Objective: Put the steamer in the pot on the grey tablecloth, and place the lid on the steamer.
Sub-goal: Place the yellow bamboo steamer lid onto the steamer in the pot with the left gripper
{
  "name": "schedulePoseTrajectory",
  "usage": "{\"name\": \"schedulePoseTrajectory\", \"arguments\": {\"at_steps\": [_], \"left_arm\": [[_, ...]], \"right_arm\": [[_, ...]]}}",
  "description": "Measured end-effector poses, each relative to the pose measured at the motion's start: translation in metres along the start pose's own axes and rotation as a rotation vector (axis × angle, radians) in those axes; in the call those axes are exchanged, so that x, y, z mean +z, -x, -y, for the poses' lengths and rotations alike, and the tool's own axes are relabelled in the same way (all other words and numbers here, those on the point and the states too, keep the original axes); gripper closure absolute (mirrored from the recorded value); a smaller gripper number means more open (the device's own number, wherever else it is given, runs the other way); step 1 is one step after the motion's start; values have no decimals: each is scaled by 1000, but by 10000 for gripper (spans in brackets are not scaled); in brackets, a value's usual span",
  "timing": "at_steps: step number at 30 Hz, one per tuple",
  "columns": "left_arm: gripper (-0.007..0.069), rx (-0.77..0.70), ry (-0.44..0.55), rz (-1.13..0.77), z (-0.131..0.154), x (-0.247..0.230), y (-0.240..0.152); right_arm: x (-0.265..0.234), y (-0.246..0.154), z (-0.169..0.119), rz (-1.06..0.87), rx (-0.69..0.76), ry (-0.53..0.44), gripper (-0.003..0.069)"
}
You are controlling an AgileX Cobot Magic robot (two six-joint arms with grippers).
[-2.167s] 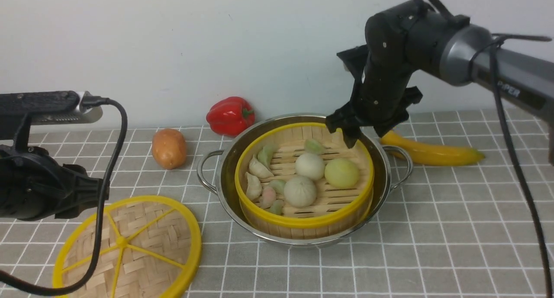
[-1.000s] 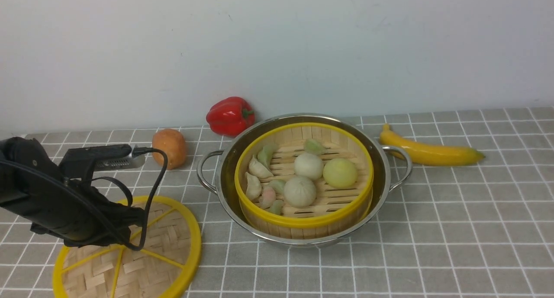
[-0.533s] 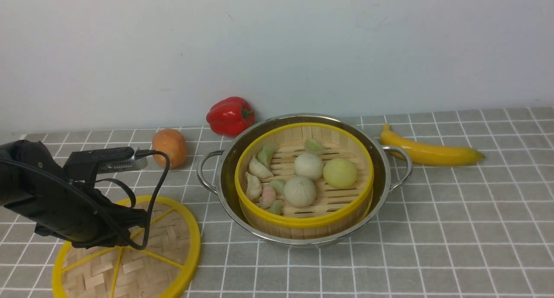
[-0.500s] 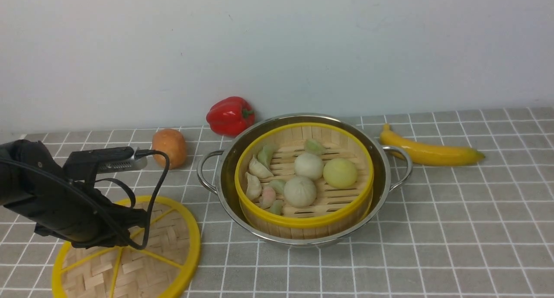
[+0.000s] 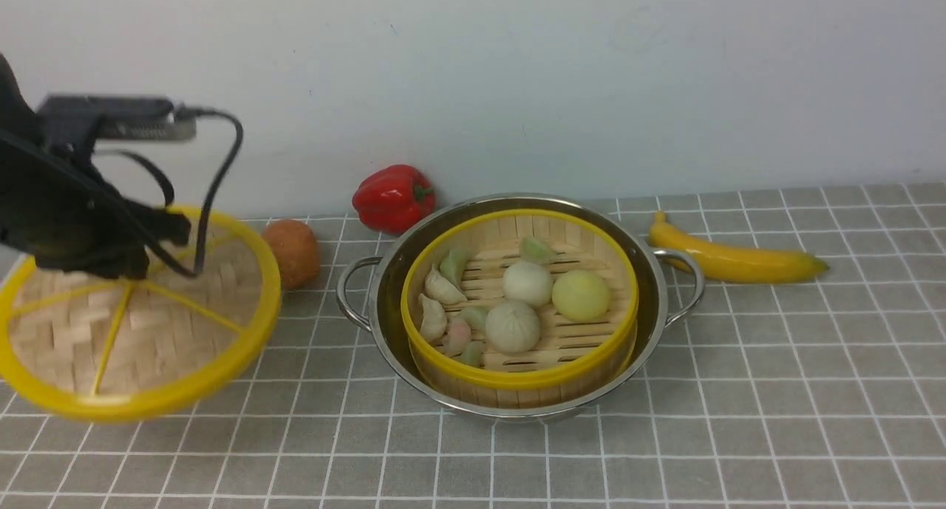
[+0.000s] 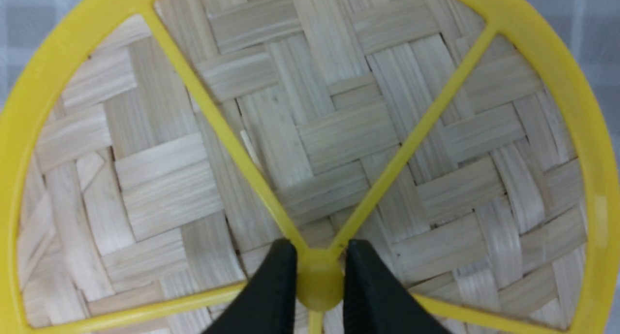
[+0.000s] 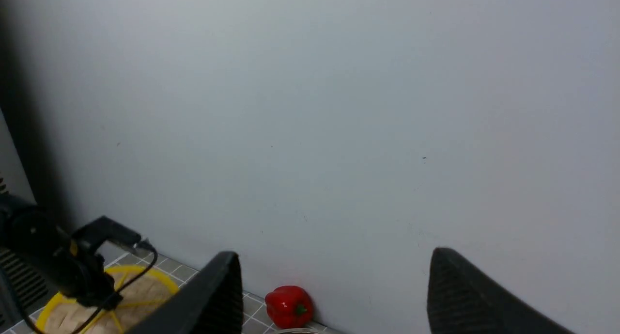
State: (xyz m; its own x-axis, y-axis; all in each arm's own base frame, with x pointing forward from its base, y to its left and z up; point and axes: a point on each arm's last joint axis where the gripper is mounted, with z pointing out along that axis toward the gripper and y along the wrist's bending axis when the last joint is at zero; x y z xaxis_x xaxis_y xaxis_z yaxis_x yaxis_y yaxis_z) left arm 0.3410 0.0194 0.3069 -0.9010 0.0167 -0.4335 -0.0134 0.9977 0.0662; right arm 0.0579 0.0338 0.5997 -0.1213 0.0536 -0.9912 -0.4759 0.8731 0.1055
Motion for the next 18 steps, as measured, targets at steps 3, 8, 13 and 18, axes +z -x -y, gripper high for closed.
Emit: {"name": "schedulePoseTrajectory", "arguments": {"at_steps": [3, 8, 13, 18], "left_arm": [[512, 18, -54, 89, 18, -21, 20], [512, 148, -231, 157, 98, -25, 38], [512, 282, -320, 140, 170, -4, 34], [512, 348, -352, 111, 209, 20, 29]], "right_arm": [[-2, 0, 0, 4, 0, 0, 159], [-3, 0, 0, 5, 4, 0, 159], [-3, 0, 0, 5, 15, 0, 159], [-3, 0, 0, 5, 22, 0, 159]]}}
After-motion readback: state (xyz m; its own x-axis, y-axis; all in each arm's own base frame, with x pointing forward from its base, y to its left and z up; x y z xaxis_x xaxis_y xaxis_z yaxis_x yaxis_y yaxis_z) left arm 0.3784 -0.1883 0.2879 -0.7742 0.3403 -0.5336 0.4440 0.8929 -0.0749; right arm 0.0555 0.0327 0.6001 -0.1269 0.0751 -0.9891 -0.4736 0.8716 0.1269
